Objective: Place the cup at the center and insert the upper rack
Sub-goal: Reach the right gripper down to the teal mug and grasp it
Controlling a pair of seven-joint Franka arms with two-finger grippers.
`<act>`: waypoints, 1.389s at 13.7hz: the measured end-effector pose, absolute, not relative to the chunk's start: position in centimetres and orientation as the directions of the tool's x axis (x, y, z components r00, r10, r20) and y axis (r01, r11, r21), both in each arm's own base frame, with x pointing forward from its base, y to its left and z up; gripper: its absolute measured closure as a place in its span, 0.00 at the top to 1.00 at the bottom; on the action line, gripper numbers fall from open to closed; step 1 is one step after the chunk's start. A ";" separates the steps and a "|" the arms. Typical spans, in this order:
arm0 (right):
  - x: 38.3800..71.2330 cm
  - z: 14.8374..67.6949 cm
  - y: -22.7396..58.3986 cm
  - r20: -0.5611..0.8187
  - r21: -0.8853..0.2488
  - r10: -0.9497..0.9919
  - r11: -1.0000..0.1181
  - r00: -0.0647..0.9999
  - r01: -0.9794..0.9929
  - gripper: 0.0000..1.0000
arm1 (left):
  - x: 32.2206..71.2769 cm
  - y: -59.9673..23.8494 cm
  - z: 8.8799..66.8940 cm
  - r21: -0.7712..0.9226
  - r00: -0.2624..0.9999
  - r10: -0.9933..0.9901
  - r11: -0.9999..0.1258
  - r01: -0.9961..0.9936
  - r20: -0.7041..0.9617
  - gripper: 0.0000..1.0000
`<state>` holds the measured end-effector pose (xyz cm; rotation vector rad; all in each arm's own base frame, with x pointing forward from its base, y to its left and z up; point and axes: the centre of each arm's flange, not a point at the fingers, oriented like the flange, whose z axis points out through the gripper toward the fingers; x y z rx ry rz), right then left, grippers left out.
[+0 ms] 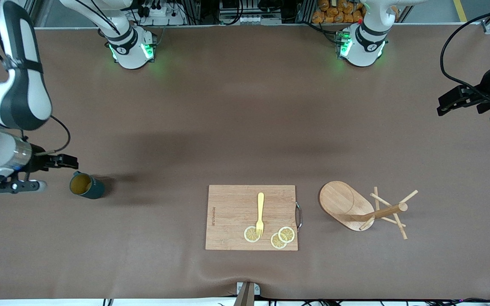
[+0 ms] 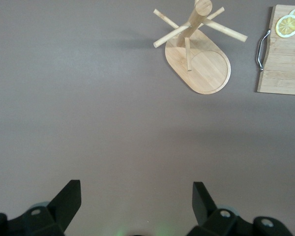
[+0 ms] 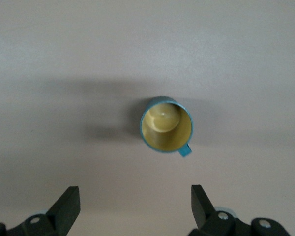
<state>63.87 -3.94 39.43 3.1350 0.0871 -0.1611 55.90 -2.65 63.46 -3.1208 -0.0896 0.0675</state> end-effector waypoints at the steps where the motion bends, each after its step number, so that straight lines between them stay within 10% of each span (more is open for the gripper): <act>1: 64.2 37.6 -4.0 -0.102 0.000 0.055 -0.998 0.993 0.055 1.00 | 55.9 -2.6 63.5 -0.020 0.997 0.059 -0.998 0.058 -0.042 1.00; 19: 65.2 24.2 -3.2 -0.102 -0.053 0.018 -0.999 0.995 0.013 0.90 | 56.0 -2.0 63.5 -0.020 0.997 0.070 -0.997 0.069 -0.042 1.00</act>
